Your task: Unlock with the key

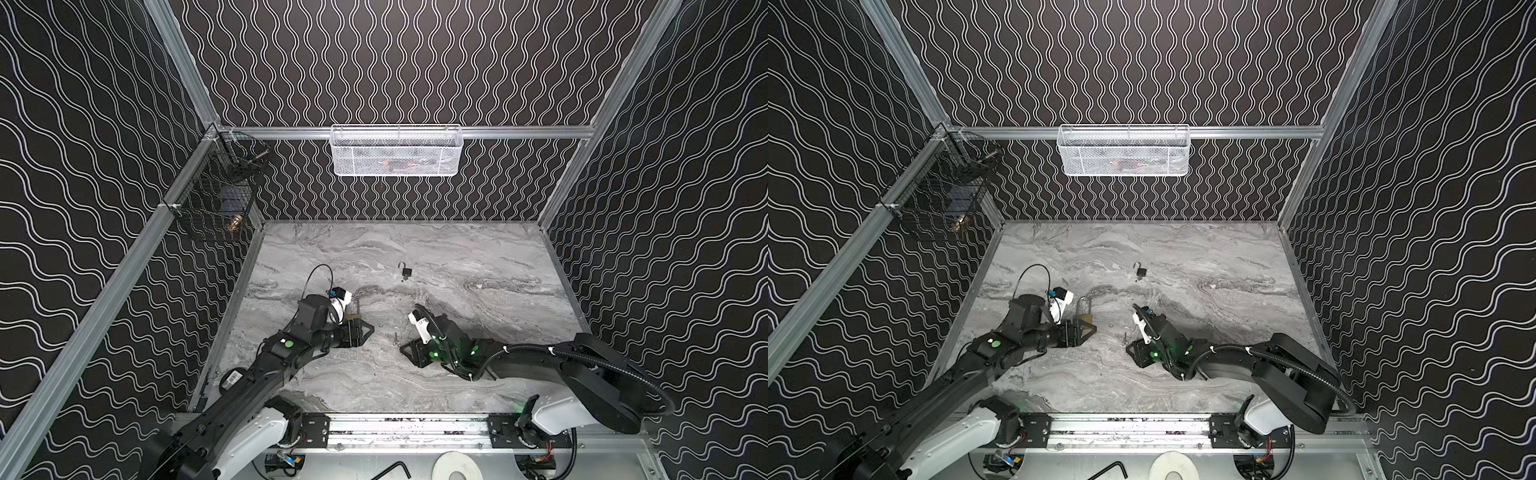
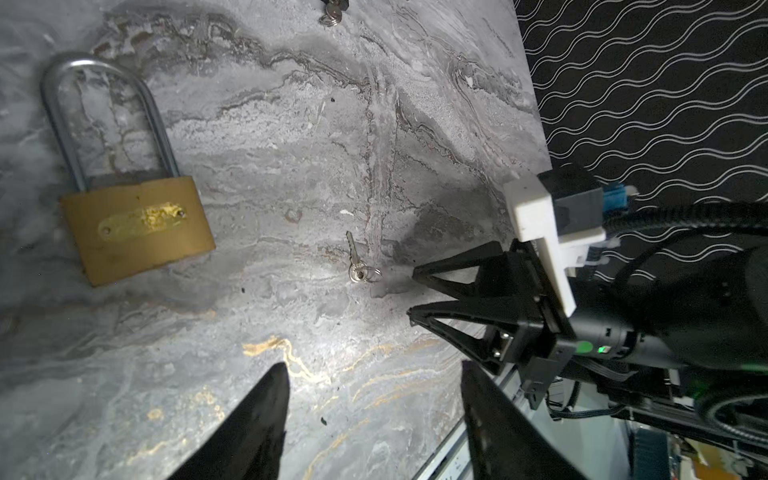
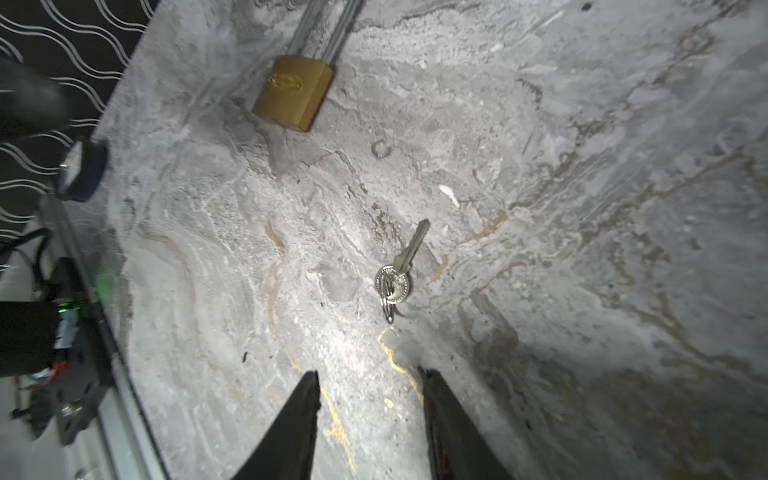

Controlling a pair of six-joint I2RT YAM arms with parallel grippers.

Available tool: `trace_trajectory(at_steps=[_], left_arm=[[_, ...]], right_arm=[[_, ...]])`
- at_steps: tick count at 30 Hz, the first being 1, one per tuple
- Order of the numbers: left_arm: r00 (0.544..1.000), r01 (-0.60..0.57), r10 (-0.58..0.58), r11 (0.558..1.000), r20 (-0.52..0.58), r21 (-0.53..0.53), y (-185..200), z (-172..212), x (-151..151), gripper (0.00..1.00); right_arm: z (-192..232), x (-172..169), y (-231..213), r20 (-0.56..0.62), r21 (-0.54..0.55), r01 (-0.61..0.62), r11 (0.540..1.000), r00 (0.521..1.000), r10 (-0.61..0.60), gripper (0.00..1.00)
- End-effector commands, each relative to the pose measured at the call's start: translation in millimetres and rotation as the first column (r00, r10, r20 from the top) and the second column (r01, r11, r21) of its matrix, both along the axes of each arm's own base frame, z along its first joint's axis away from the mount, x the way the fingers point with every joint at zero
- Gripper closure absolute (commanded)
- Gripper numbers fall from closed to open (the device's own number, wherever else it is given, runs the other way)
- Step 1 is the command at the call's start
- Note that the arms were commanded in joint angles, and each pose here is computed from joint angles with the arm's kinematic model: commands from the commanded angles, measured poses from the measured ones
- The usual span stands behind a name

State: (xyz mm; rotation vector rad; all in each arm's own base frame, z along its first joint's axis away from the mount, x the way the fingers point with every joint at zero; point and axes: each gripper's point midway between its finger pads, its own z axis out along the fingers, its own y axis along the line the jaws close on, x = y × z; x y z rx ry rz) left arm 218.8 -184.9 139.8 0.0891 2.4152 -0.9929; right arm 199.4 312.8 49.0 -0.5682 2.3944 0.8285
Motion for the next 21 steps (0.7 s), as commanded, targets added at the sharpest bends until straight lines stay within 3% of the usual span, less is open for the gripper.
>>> trace_trajectory(at_steps=[1,9,14,21], left_arm=[[0.999,-0.04,0.038,0.997,-0.025,-0.059,-1,8,-1,0.35],[0.999,-0.04,0.038,0.997,-0.027,-0.073,0,5,-6,0.35],[0.998,-0.052,0.049,0.996,-0.038,-0.079,1,1,-7,0.35],[0.998,-0.046,0.042,0.994,-0.048,-0.096,-5,-4,-1,0.36]], right_arm=[[6,11,5,0.044,0.012,0.063,0.998,0.997,-0.064,0.58],[-8,23,15,0.05,-0.06,0.059,0.996,0.997,-0.056,0.68],[-15,23,22,0.027,-0.078,0.042,0.996,0.999,-0.04,0.82],[-17,21,15,0.016,-0.1,0.057,0.993,0.998,-0.056,0.82]])
